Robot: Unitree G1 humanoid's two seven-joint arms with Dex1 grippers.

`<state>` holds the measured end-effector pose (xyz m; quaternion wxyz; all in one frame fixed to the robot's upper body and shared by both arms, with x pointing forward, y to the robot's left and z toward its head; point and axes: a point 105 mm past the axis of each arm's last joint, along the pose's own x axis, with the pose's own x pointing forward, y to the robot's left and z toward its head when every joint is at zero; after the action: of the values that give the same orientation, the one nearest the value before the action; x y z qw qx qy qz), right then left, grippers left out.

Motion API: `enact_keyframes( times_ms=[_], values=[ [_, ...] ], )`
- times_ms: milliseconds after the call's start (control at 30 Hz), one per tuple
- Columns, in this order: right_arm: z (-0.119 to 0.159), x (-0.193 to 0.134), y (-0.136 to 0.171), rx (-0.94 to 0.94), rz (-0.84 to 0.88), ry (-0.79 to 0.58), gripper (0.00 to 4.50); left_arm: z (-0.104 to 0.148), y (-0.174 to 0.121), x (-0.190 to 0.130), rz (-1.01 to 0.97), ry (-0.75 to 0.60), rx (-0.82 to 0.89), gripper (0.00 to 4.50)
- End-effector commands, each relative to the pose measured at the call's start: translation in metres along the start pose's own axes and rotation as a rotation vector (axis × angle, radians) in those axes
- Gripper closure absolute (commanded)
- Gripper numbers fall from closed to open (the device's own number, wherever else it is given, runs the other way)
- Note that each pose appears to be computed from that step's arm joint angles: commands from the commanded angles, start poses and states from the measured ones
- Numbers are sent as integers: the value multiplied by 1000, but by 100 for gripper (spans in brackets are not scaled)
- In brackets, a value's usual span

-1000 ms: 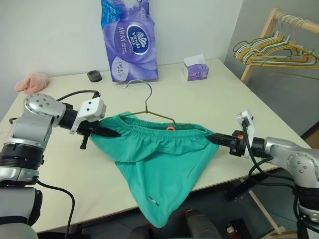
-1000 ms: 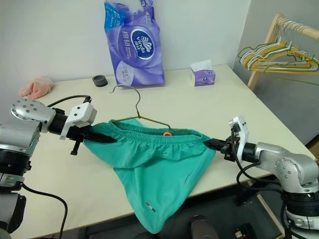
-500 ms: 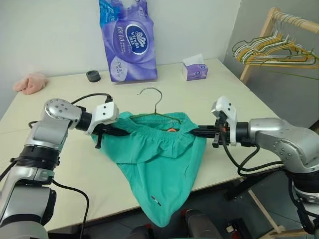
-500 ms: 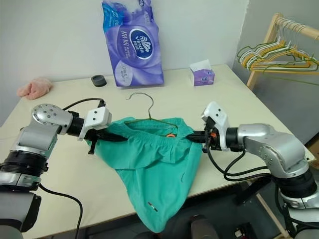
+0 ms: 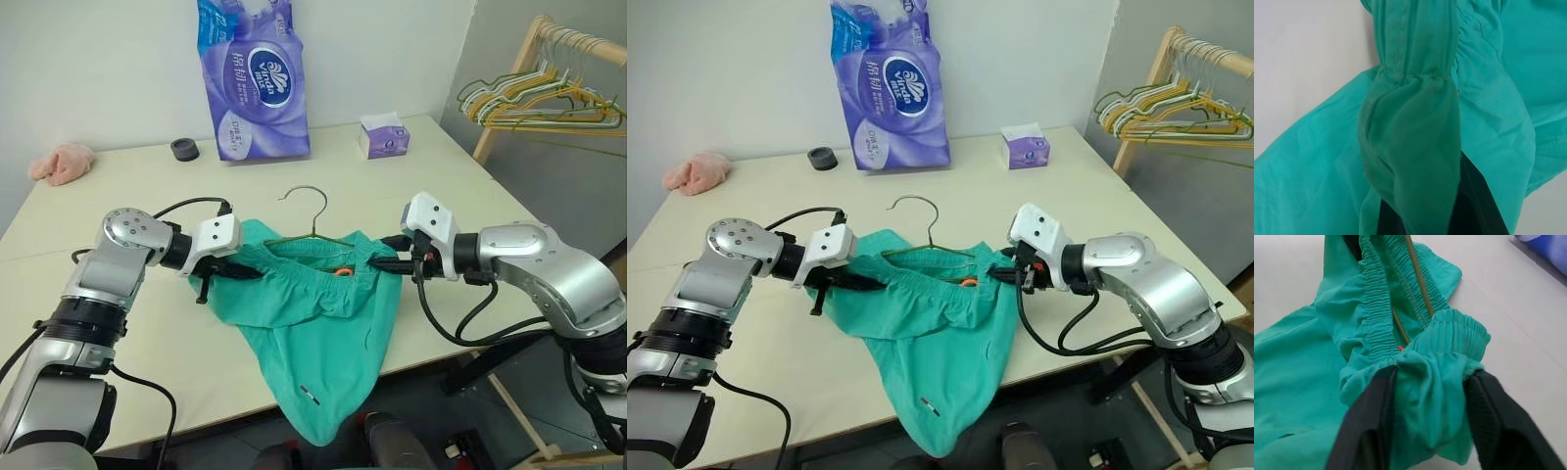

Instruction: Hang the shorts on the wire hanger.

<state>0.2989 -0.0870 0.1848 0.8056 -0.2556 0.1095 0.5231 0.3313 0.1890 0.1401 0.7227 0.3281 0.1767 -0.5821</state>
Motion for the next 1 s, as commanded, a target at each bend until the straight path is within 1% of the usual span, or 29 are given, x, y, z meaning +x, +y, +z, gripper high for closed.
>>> enact_keyframes(
  times_ms=[33,133,167,333,467,567,667,767,867,1000],
  values=[
    [10,-14,-1,-54,-24,-17,125,11,1,3,29,-41,44,450],
    [2,-28,1,-32,-17,22,22,9,-3,6,24,-44,40,450],
    [0,-30,0,-19,-26,28,2,9,-3,6,24,-44,40,450],
    [-12,-38,-20,26,-138,76,2,9,-3,7,23,-48,45,450],
    [-23,-31,-18,47,-112,109,2,11,-3,8,22,-52,51,450],
    [-49,-27,-19,52,-92,191,2,9,-4,7,16,-35,65,450],
    [-63,-29,-24,60,-101,226,2,8,-3,5,20,-29,66,450],
    [-78,-23,-21,78,-71,249,2,7,-3,4,25,-24,65,450],
    [-85,-11,-17,71,-39,249,2,5,-4,3,21,-14,65,450],
    [-94,0,-21,54,-43,268,2,3,-4,1,19,6,77,450]
  ],
)
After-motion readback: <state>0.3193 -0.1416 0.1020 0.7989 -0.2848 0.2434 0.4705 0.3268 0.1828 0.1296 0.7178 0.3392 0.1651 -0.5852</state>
